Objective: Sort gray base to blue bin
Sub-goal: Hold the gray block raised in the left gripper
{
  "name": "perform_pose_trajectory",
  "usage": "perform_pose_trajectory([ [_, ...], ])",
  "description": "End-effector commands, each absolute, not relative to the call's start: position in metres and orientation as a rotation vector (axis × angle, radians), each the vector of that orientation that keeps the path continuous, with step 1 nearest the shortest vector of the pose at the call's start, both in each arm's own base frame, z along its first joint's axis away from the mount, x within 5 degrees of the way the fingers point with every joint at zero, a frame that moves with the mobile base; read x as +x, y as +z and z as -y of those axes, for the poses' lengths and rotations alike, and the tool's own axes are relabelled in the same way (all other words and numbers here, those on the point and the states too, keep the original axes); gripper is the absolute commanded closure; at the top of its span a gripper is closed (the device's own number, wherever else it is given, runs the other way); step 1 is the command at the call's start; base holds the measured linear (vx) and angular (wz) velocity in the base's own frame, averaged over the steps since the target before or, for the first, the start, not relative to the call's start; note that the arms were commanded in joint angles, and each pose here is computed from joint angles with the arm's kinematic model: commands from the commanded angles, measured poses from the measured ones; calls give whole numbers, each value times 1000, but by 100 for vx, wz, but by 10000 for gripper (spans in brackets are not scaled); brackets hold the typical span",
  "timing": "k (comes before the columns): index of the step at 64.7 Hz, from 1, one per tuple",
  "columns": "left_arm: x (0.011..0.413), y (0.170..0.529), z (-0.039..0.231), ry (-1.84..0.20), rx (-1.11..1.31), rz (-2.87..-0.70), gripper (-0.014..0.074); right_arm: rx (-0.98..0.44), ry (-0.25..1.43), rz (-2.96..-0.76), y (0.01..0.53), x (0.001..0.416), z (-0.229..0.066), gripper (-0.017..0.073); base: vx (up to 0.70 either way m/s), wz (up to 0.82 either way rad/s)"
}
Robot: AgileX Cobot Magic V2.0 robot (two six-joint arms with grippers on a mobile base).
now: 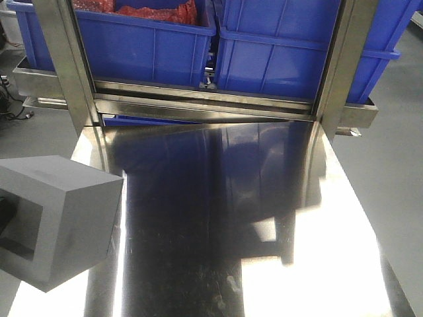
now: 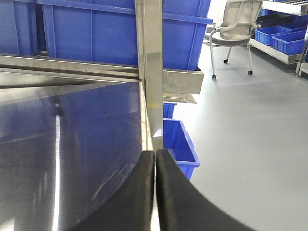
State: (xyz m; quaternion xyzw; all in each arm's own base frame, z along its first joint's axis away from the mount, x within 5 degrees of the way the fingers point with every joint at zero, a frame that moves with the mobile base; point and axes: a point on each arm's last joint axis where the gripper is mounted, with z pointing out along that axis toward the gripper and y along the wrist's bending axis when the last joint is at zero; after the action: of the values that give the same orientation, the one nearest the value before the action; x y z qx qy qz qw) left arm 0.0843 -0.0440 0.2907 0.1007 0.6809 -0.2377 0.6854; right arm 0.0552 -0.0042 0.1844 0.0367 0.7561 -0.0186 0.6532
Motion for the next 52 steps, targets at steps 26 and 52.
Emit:
perform_pose_trajectory([
  [26, 83, 311, 42, -555, 188, -1395, 447, 70, -56, -1643, 191, 56, 4, 564, 0, 0],
  [52, 83, 311, 42, -555, 188, -1395, 447, 70, -56, -1643, 191, 56, 4, 564, 0, 0],
])
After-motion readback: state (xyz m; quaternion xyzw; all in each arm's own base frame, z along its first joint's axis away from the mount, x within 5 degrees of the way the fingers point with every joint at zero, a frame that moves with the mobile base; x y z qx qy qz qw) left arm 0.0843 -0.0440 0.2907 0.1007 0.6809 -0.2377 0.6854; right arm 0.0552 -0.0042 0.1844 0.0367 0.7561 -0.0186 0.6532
